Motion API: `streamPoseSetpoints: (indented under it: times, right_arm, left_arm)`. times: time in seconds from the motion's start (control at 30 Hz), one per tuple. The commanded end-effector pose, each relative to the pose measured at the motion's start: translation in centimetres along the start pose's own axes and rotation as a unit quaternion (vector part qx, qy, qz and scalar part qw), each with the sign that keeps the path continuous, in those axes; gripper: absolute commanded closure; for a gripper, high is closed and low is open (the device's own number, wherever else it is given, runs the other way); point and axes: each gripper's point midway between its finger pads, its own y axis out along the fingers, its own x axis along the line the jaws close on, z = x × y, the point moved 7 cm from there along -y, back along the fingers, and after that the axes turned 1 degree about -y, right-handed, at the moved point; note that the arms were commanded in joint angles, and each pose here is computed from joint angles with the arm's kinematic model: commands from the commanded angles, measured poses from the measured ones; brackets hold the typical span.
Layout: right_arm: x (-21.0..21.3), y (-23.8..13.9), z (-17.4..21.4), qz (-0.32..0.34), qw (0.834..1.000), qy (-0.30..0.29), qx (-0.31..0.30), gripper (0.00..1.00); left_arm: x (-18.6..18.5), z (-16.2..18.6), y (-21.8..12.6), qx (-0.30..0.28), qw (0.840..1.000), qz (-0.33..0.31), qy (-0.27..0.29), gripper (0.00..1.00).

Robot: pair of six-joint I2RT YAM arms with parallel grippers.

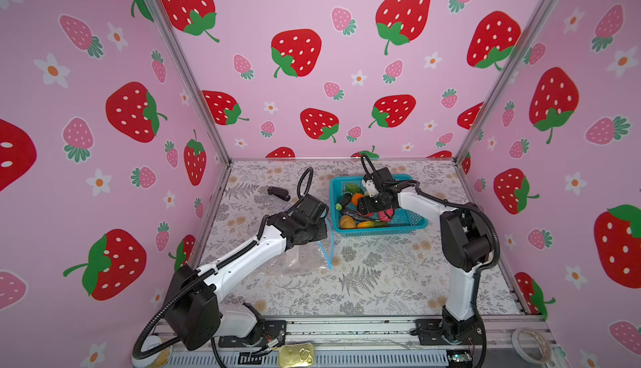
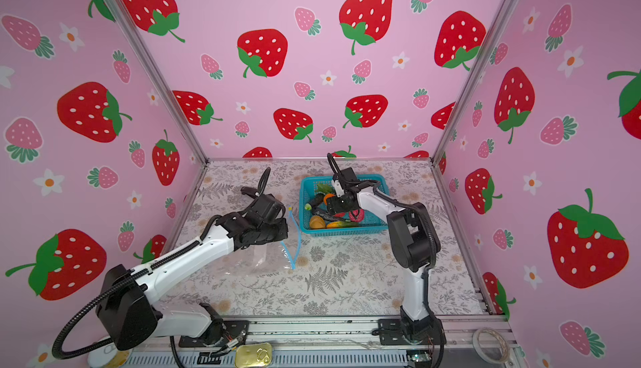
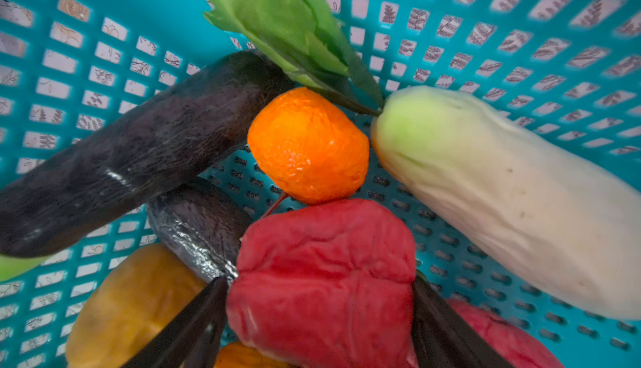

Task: Place the food in the zip-top bag and seal the zipper
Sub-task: 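Lower the right gripper into the basket around the red pepper, then grasp the red pepper with the right gripper and lift it out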

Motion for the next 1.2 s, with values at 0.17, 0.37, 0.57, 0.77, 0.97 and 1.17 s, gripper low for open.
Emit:
streamPoseSetpoints:
  times: [0.17, 0.37, 0.57, 0.77, 0.97, 1.17]
  right_arm:
    - [0.4, 0.3, 0.1, -0.01, 1.0, -0.002, 0.012, 0.25]
    - [0.5, -0.4, -0.3, -0.008, 1.0, -0.006, 0.001, 0.26]
    - [0.8, -2.0, -1.0, -0.011, 0.999, -0.025, -0.032, 0.27]
    - [1.1, -3.9, -1.3, -0.018, 0.995, -0.06, -0.077, 0.27]
    - [2.0, -6.3, -0.9, -0.038, 0.981, -0.122, -0.146, 0.28]
    - [4.0, -9.9, 0.2, -0.096, 0.946, -0.186, -0.246, 0.29]
  left_arm:
    - [-0.5, -1.0, -1.7, -0.021, 1.0, 0.015, -0.004, 0.89]
    - [-0.4, -1.0, -2.0, -0.024, 1.0, 0.017, -0.005, 0.89]
    - [-0.4, -1.0, -2.4, -0.025, 0.999, 0.021, -0.006, 0.89]
    - [-0.3, -0.8, -2.9, -0.021, 1.0, 0.022, -0.004, 0.89]
    - [-0.3, -0.8, -3.7, -0.02, 0.999, 0.027, -0.002, 0.89]
    - [-0.8, -0.9, -4.1, -0.012, 0.999, 0.044, -0.003, 0.89]
